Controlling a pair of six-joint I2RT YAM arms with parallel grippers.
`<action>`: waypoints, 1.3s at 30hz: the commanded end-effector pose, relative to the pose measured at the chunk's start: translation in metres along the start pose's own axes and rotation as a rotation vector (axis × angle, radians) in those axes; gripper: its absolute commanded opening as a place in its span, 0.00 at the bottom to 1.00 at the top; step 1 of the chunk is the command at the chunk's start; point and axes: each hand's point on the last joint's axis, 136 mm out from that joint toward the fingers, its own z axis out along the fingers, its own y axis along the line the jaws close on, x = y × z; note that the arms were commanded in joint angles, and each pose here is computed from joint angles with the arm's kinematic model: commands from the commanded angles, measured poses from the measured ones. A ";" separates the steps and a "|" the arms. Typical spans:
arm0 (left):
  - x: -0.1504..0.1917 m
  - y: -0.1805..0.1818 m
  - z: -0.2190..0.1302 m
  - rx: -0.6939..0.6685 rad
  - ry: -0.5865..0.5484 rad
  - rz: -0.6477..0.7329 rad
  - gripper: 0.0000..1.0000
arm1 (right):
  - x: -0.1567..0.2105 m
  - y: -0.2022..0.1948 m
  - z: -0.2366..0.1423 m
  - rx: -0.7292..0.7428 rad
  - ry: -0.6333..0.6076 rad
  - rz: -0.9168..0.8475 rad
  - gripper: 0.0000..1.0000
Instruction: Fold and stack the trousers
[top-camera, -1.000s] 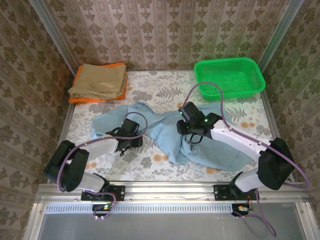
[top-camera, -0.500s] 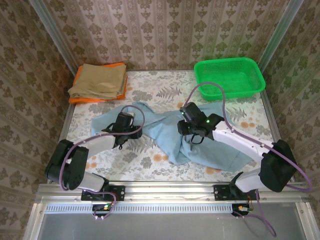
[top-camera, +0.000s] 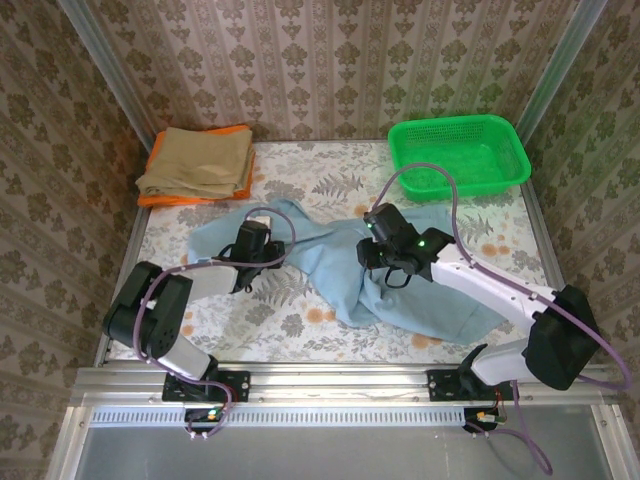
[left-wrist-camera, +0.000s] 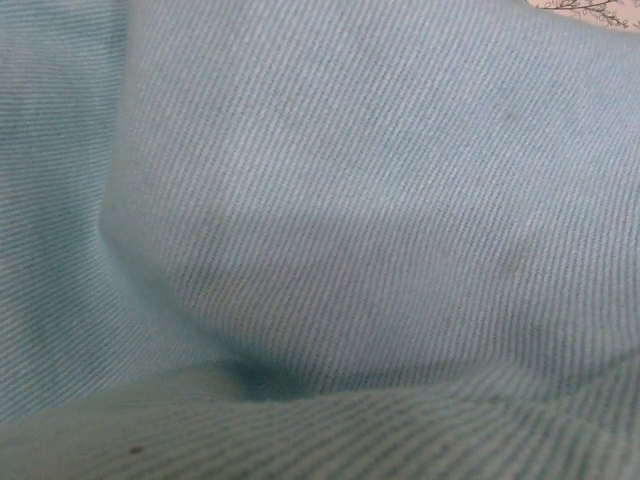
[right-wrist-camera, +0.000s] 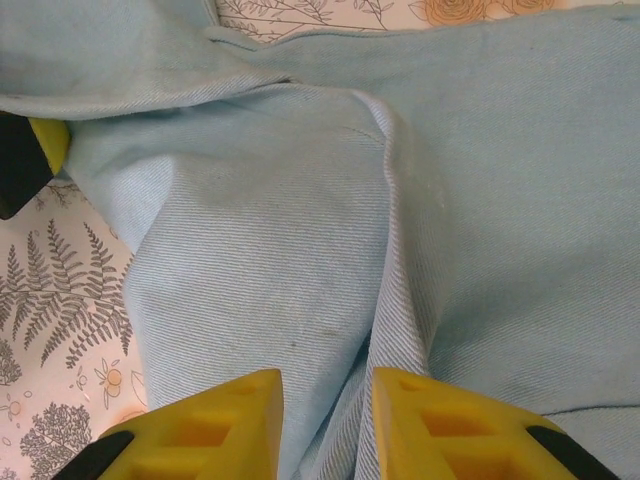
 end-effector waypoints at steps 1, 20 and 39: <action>0.006 0.008 -0.009 -0.039 -0.012 -0.008 0.40 | 0.002 -0.007 -0.006 0.013 -0.011 0.020 0.31; -0.065 -0.040 -0.128 0.057 -0.043 0.157 0.00 | 0.008 -0.015 -0.013 0.023 -0.021 0.035 0.31; -0.043 -0.067 -0.222 0.500 0.319 -0.019 0.00 | 0.020 0.009 -0.015 -0.073 0.036 0.005 0.36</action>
